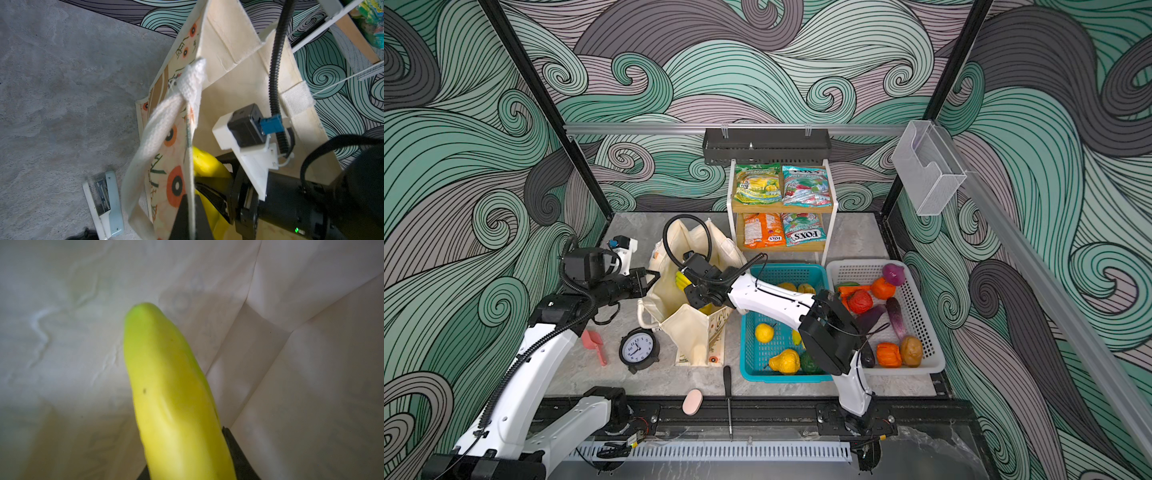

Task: Place the food into the grocery bag and tie it
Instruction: 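Carry the banana over the tote bag and lower it inside with the right gripper, then open the right gripper to release the banana into the bag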

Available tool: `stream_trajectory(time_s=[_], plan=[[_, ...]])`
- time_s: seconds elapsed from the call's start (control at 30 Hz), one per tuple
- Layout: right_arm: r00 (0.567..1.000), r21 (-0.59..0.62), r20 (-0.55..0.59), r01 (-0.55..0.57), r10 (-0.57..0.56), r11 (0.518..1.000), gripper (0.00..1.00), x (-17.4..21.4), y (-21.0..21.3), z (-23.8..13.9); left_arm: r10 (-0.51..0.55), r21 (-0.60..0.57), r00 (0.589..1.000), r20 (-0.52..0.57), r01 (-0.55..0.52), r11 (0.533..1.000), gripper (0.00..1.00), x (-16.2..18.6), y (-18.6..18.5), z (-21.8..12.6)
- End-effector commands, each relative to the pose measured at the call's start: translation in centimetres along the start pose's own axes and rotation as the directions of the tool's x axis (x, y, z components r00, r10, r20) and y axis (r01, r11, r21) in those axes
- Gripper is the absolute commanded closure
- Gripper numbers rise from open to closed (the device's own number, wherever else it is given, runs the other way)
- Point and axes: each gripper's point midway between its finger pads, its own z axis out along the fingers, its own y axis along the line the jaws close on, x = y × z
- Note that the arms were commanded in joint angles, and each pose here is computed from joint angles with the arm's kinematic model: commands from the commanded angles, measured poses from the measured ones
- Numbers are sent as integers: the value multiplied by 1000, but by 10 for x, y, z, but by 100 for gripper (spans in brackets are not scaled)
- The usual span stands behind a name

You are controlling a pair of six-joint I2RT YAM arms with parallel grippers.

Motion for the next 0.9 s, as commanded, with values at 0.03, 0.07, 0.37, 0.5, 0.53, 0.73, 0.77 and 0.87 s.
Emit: stream_trajectory(time_s=[0.03, 0.07, 0.37, 0.5, 0.53, 0.73, 0.77, 0.87], plan=[[997, 35, 10, 74, -74, 997, 90, -2, -6, -19, 0, -28, 1000, -1, 0, 1000, 100, -2, 4, 3], [997, 29, 18, 81, -82, 996, 90, -4, -5, -24, 0, -26, 1000, -2, 0, 1000, 100, -2, 4, 3], [984, -171, -28, 166, -174, 971, 90, -2, 38, -20, 4, -16, 1000, 8, -4, 1000, 100, -3, 2, 2], [987, -105, -75, 137, -145, 985, 91, 3, 27, 4, -2, 12, 1000, -2, 2, 1000, 100, -2, -3, 3], [989, -79, -83, 116, -122, 990, 91, 4, 22, 10, -1, 11, 1000, -1, 1, 1000, 100, -2, -3, 3], [990, -7, -135, -39, 37, 999, 90, 19, -6, 40, 6, 3, 1000, 28, -6, 1000, 100, -7, -3, -2], [989, 3, -142, -33, 33, 999, 90, 21, -7, 43, 6, 0, 999, 32, -6, 1000, 100, -7, -3, -3], [986, 27, -166, -29, 33, 999, 90, 30, -13, 53, 5, -21, 999, 50, -4, 1000, 100, -10, 0, -6]])
